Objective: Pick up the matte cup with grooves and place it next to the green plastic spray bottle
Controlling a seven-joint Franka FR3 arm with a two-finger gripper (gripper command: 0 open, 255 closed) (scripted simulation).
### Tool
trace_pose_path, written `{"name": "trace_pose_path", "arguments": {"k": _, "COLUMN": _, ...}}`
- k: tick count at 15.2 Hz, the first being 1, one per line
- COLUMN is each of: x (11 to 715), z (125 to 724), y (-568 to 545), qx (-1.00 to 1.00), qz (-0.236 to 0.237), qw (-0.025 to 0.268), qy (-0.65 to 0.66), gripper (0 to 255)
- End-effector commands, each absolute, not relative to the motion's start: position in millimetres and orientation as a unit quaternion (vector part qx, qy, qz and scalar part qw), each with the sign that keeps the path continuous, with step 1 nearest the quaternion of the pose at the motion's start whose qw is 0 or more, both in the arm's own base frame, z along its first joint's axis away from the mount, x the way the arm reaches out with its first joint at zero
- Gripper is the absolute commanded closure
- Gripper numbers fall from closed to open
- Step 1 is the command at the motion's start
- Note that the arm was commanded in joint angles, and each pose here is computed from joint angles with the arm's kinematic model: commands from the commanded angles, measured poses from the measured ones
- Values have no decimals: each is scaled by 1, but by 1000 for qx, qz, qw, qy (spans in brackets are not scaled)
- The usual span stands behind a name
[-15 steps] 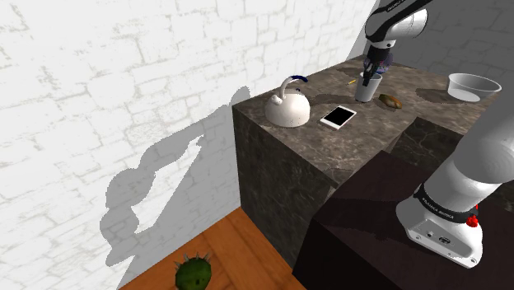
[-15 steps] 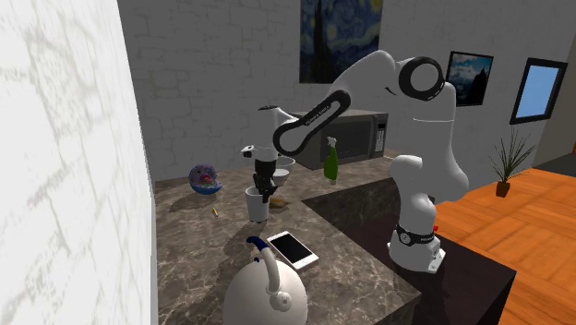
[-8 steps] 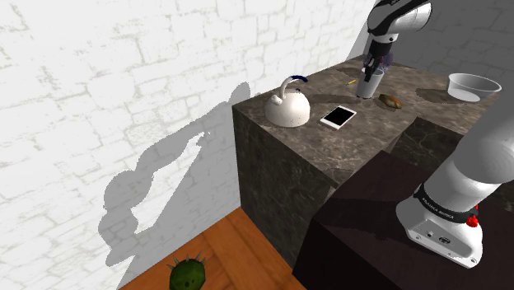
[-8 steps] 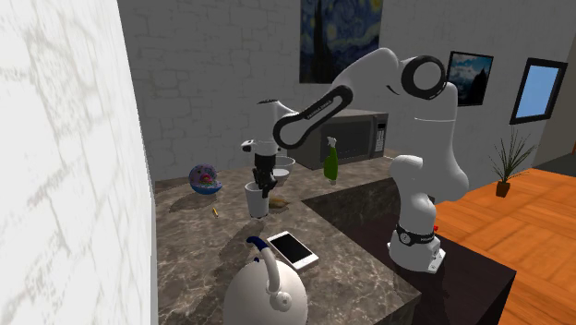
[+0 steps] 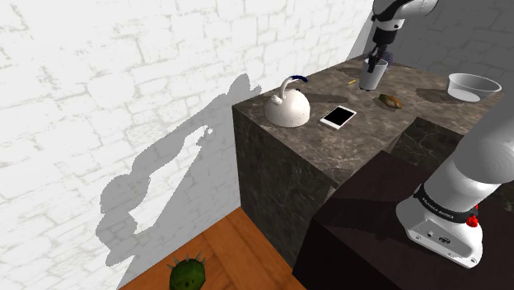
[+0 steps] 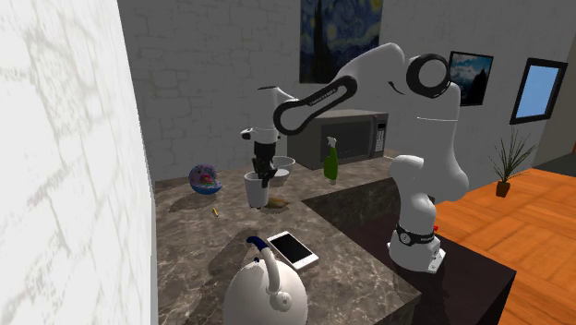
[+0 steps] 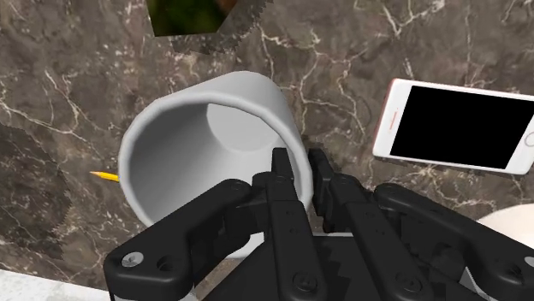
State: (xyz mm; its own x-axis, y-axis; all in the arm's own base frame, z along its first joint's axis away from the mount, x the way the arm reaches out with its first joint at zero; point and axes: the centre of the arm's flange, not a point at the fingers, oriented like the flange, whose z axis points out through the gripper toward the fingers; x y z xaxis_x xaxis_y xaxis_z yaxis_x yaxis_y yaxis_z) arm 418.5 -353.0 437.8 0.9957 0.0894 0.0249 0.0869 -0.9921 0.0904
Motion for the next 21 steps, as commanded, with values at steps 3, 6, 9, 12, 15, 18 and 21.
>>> {"name": "trace_pose_path", "arguments": {"k": 3, "x": 418, "z": 459, "y": -353, "qx": 998, "qz": 14, "qw": 45, "qy": 44, "gripper": 255}}
{"name": "trace_pose_path", "arguments": {"k": 6, "x": 418, "z": 475, "y": -353, "qx": 998, "qz": 14, "qw": 45, "qy": 44, "gripper": 255}}
{"name": "trace_pose_path", "arguments": {"k": 9, "x": 418, "z": 490, "y": -353, "qx": 998, "qz": 14, "qw": 45, "qy": 44, "gripper": 255}}
{"name": "trace_pose_path", "arguments": {"k": 12, "x": 418, "z": 506, "y": -353, "qx": 998, "qz": 14, "qw": 45, "qy": 44, "gripper": 255}}
{"name": "trace_pose_path", "arguments": {"k": 15, "x": 418, "z": 522, "y": -353, "qx": 998, "qz": 14, "qw": 45, "qy": 44, "gripper": 255}}
{"name": "trace_pose_path", "arguments": {"k": 18, "x": 418, "z": 538, "y": -353, "qx": 998, "qz": 14, "qw": 45, "qy": 44, "gripper": 255}}
{"name": "trace_pose_path", "arguments": {"k": 21, "x": 418, "z": 554, "y": -353, "qx": 998, "qz": 14, "qw": 45, "qy": 44, "gripper": 255}}
